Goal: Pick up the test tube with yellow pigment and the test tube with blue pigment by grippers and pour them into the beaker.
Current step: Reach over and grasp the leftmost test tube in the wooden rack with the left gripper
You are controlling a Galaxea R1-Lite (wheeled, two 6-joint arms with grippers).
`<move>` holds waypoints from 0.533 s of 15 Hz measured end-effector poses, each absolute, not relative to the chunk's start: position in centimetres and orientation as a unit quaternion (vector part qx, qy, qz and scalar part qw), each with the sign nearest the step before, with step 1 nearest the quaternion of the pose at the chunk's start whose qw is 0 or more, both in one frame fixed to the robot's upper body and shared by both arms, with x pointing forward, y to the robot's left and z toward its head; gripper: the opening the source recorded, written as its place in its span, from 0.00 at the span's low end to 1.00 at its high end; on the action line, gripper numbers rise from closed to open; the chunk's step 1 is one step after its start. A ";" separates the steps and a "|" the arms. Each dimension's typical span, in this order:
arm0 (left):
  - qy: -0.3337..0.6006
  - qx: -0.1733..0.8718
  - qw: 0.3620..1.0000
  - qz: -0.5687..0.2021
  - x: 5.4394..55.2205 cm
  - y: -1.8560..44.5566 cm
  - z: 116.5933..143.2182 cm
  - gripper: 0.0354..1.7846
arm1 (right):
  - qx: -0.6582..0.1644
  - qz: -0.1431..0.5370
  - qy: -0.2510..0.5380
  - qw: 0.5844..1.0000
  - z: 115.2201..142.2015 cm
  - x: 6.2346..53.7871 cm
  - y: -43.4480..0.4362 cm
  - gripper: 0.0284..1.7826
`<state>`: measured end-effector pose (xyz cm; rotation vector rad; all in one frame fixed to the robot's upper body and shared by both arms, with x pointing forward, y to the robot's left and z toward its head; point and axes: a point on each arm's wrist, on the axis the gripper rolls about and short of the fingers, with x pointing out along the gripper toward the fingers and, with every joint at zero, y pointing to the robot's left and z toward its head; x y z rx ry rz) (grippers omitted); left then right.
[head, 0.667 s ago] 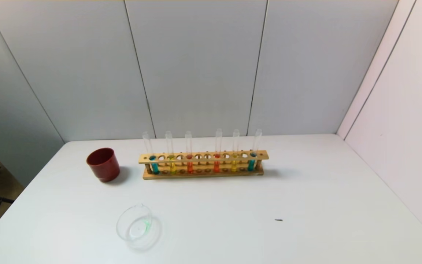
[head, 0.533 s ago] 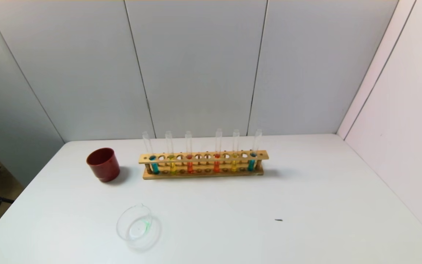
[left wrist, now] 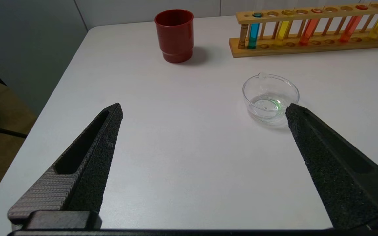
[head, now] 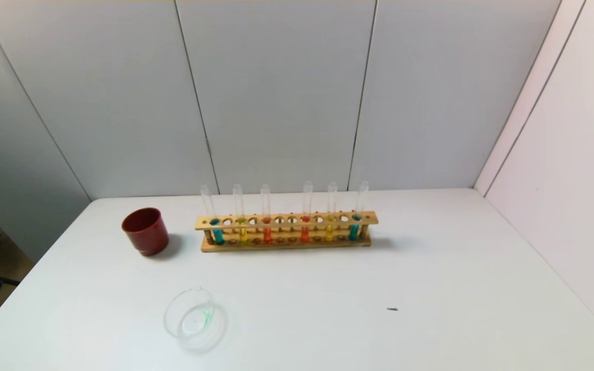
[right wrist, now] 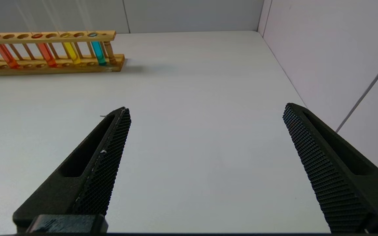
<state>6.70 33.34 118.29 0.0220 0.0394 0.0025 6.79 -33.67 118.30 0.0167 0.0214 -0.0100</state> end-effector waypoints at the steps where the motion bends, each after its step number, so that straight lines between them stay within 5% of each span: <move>1: 0.021 0.013 1.000 0.003 6.7 33.3 118.3 0.98 | 0.008 -0.005 0.010 1.000 118.3 6.8 -33.7 0.95; 4: 0.034 0.030 0.999 -0.004 6.5 33.3 118.8 0.98 | 0.008 -0.005 0.011 1.000 118.3 6.8 -33.7 0.95; 8: 0.039 0.033 0.998 -0.026 7.0 33.2 123.4 0.98 | 0.008 -0.005 0.011 1.000 118.3 6.8 -33.7 0.95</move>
